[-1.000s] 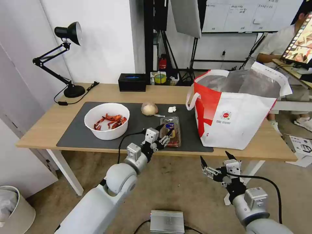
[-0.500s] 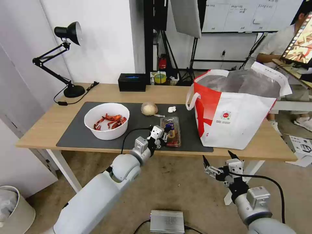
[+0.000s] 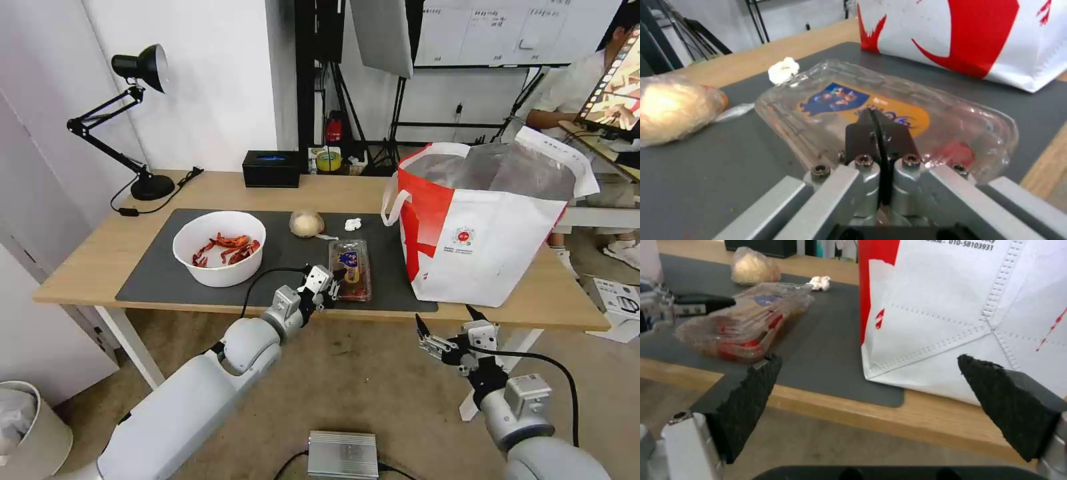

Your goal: Pick up the trash from the table and place it into the takeout bag.

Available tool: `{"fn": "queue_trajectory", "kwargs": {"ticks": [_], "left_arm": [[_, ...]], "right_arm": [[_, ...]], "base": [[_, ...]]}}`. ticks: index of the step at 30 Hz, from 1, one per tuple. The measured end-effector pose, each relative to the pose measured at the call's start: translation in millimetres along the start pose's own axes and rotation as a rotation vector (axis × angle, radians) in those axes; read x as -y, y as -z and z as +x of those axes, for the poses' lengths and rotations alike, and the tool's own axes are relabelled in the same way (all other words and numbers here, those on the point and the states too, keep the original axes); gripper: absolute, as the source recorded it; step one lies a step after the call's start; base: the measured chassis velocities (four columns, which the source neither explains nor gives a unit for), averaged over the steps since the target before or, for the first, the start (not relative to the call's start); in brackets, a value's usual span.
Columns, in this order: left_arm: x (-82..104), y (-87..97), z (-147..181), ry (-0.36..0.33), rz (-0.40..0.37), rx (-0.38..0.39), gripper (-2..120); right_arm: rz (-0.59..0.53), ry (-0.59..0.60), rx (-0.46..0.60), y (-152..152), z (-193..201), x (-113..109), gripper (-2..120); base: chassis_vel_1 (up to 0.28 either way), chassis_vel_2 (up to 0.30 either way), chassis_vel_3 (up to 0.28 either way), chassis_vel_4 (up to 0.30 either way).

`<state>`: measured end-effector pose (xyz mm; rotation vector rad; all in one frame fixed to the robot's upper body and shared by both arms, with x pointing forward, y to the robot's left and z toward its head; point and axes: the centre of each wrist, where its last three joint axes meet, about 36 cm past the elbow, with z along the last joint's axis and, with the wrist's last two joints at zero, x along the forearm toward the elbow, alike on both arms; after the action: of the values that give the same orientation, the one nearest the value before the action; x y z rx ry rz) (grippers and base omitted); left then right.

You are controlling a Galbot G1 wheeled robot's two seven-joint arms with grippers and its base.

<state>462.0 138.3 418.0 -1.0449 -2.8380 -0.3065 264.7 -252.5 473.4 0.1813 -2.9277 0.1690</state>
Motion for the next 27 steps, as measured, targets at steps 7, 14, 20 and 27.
{"fn": "queue_trajectory", "kwargs": {"ticks": [7,14,20,27], "left_arm": [[3.3,-3.4,-0.9,-0.011,-0.007,-0.008,0],[11.4,-5.0,-7.5,-0.042,-0.019,-0.01,0],[11.8,-5.9,-10.4,-0.045,-0.024,-0.009,0],[7.2,-3.7,-10.2,-0.037,-0.03,-0.004,0]], "right_arm": [[-0.255,0.053,0.0,12.6,-11.4,4.9,100],[-0.516,0.119,0.028,23.0,-21.2,11.2,100],[-0.672,0.161,0.074,26.6,-35.3,13.1,100],[-0.739,0.187,0.096,28.1,-48.9,12.2,100]], "base": [[0.0,0.0,0.0,0.0],[0.0,0.0,0.0,0.0],[0.0,0.0,0.0,0.0],[0.0,0.0,0.0,0.0]]}}
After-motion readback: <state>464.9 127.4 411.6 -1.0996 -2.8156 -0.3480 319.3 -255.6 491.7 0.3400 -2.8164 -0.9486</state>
